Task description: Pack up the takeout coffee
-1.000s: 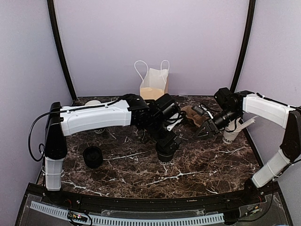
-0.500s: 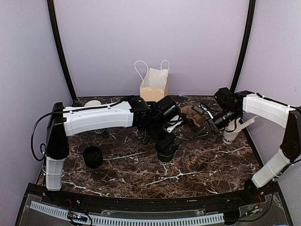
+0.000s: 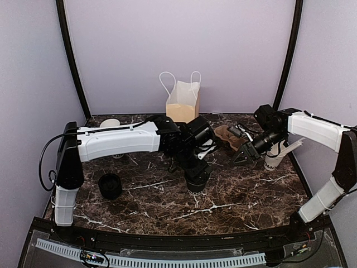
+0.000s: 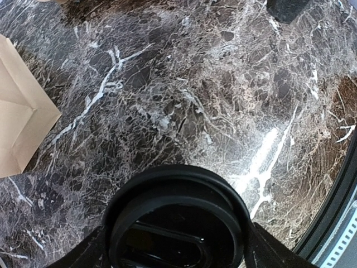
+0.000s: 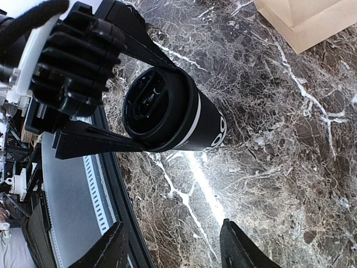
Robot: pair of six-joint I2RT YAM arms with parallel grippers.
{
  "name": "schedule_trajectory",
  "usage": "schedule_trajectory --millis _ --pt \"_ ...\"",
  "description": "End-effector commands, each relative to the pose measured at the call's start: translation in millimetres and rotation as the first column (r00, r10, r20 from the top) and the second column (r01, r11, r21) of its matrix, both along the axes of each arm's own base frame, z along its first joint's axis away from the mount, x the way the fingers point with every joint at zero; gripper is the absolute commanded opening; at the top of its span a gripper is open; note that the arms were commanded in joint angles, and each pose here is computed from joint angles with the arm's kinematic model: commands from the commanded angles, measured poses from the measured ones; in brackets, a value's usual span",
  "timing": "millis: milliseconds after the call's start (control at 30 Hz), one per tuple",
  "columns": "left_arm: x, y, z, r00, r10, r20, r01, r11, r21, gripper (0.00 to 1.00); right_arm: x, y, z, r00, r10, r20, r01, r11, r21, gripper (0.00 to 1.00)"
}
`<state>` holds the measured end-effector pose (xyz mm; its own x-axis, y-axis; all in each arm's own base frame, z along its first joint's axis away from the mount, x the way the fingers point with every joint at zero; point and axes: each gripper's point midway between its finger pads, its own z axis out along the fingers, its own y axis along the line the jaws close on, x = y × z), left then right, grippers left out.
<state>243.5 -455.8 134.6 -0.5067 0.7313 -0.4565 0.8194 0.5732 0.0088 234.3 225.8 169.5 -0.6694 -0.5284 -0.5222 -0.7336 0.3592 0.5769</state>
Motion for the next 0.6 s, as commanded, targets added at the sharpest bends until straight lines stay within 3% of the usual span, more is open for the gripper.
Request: schedule_trajectory --millis 0,267,567 --pt "-4 16 6 0.999 0.036 0.000 -0.036 0.998 0.051 0.82 1 -2 5 0.999 -0.005 0.035 0.004 1.000 0.012 0.57" --pt "0 52 15 0.993 0.113 0.020 -0.114 0.990 0.080 0.79 1 -3 5 0.999 -0.007 0.034 0.007 1.000 0.013 0.57" --pt "35 172 20 0.934 0.354 0.041 -0.357 0.931 0.083 0.76 2 -3 5 0.999 -0.010 0.039 0.009 1.000 0.013 0.57"
